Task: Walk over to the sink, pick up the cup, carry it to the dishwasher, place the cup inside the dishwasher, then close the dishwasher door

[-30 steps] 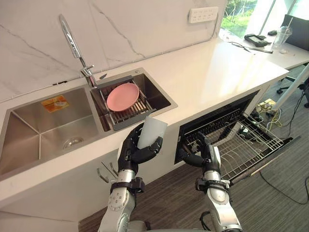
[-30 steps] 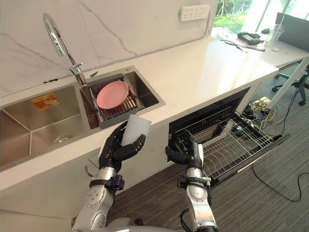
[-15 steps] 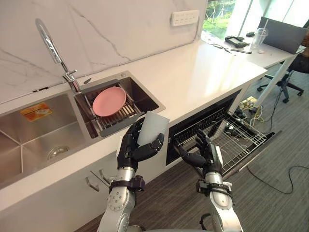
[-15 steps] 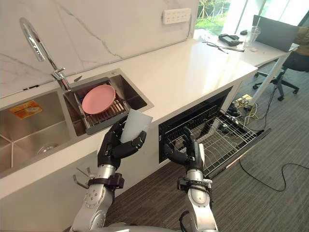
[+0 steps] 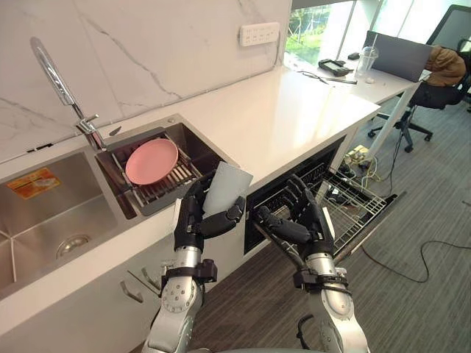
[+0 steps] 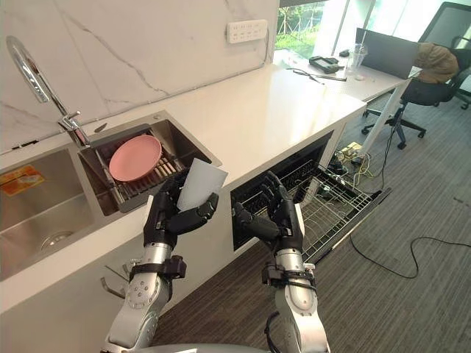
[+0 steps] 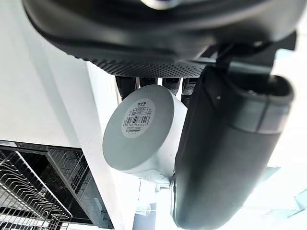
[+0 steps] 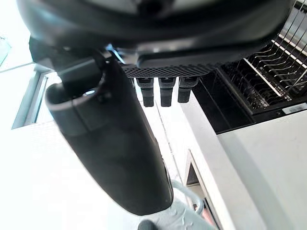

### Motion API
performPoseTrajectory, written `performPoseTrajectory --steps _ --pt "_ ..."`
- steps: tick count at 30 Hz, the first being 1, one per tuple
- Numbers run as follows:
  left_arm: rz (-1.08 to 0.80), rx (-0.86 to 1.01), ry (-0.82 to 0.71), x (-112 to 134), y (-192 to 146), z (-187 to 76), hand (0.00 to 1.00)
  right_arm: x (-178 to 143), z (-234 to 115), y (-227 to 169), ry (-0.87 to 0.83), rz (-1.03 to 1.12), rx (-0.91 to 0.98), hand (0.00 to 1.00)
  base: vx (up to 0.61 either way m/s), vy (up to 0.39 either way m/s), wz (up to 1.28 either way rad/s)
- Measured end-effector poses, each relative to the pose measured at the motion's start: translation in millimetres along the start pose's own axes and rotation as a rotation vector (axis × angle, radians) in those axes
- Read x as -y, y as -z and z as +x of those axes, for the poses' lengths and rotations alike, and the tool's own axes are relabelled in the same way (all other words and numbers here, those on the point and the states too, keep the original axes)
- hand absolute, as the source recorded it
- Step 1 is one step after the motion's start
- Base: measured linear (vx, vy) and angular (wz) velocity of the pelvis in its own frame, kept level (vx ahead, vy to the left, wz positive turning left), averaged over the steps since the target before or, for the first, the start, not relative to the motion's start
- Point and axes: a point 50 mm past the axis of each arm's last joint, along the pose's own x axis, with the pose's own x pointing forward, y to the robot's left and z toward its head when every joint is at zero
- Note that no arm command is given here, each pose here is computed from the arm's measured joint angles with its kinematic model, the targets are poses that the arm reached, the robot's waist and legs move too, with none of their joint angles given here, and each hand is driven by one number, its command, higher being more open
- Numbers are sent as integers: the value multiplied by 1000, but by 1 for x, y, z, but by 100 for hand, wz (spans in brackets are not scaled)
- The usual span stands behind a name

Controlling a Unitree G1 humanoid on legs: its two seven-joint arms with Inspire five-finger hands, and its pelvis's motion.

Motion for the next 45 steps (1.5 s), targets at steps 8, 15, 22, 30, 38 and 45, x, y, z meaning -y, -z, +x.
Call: performPoseTrajectory --steps 8,15,22,30,38,45 --pt "18 -52 -46 -4 13 2 30 -7 0 1 -33 118 -13 90 -2 0 -1" --pt "20 -71 -49 -2 18 2 30 -16 1 -5 -59 264 7 90 -5 0 2" --pt "17 -103 7 9 25 -1 30 -24 6 -9 -88 326 29 90 -16 -2 3" --pt "7 -101 86 27 24 -3 30 -24 6 -8 -75 315 30 90 -9 -1 0" --pt "30 -68 157 41 19 -3 30 -23 5 -5 -56 263 18 90 -9 -3 0" --pt "93 -24 203 48 14 -1 30 -20 4 -3 -39 248 12 90 0 0 0"
